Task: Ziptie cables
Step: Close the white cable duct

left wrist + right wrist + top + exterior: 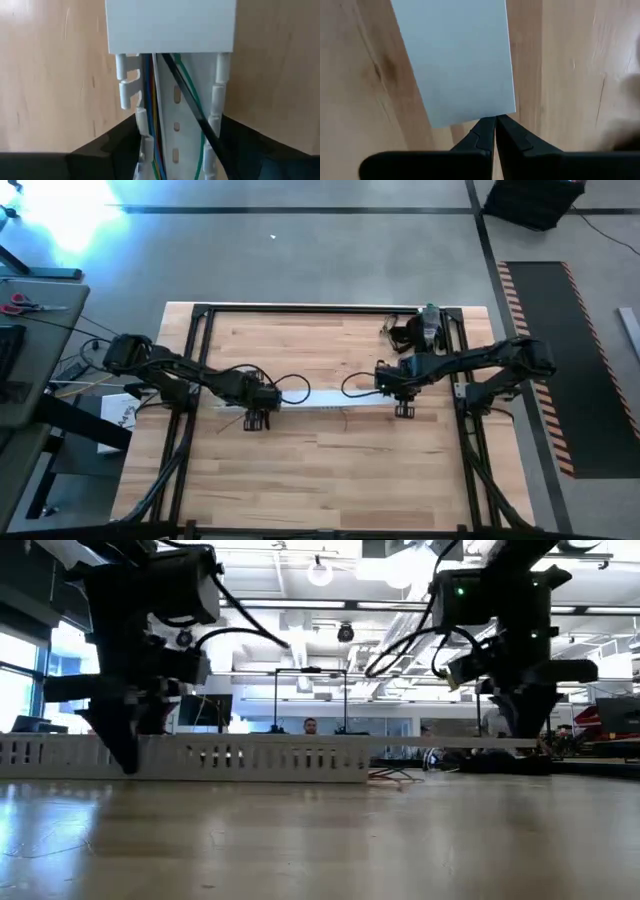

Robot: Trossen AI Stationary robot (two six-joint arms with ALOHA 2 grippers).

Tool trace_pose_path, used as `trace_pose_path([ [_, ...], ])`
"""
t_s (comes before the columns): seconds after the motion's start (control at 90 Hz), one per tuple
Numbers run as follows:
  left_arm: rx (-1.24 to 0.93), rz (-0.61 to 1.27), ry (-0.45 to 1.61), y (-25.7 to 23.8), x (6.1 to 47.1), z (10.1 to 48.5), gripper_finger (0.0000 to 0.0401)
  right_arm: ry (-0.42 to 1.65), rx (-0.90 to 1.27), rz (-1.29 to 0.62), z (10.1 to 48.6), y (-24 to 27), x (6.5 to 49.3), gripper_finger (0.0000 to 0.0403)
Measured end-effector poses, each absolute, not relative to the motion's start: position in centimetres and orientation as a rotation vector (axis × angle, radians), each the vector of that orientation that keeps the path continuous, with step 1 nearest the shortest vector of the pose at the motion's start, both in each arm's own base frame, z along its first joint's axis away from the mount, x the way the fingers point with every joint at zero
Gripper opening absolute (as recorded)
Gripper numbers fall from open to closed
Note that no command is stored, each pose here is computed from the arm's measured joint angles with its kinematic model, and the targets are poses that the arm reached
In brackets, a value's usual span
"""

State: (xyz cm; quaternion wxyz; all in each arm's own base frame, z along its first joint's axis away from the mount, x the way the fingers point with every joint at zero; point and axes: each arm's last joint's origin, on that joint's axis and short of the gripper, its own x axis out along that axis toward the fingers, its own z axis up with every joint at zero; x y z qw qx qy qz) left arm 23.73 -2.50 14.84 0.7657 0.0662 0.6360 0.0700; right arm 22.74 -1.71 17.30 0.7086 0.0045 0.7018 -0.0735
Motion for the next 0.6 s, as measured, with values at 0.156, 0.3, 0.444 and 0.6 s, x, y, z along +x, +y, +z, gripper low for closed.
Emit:
trace_pose_path([
  [0.156, 0.144, 0.154, 1.368, -2.7, 23.9, 14.8, 0.0207, 1.532, 0.010, -0.173, 18.0, -1.7, 22.3, 0.0000],
  [0.3, 0.149, 0.163, 1.365, -2.7, 23.9, 14.8, 0.0207, 1.504, 0.040, -0.199, 18.5, -1.7, 22.2, 0.0000],
  [0.444, 0.157, 0.171, 1.363, -2.7, 23.9, 14.8, 0.0207, 1.502, 0.063, -0.189, 18.4, -1.6, 22.2, 0.0000],
  [0.6, 0.156, 0.173, 1.355, -2.7, 24.3, 15.1, 0.0207, 1.530, 0.093, -0.184, 18.4, -1.6, 21.9, 0.0000],
])
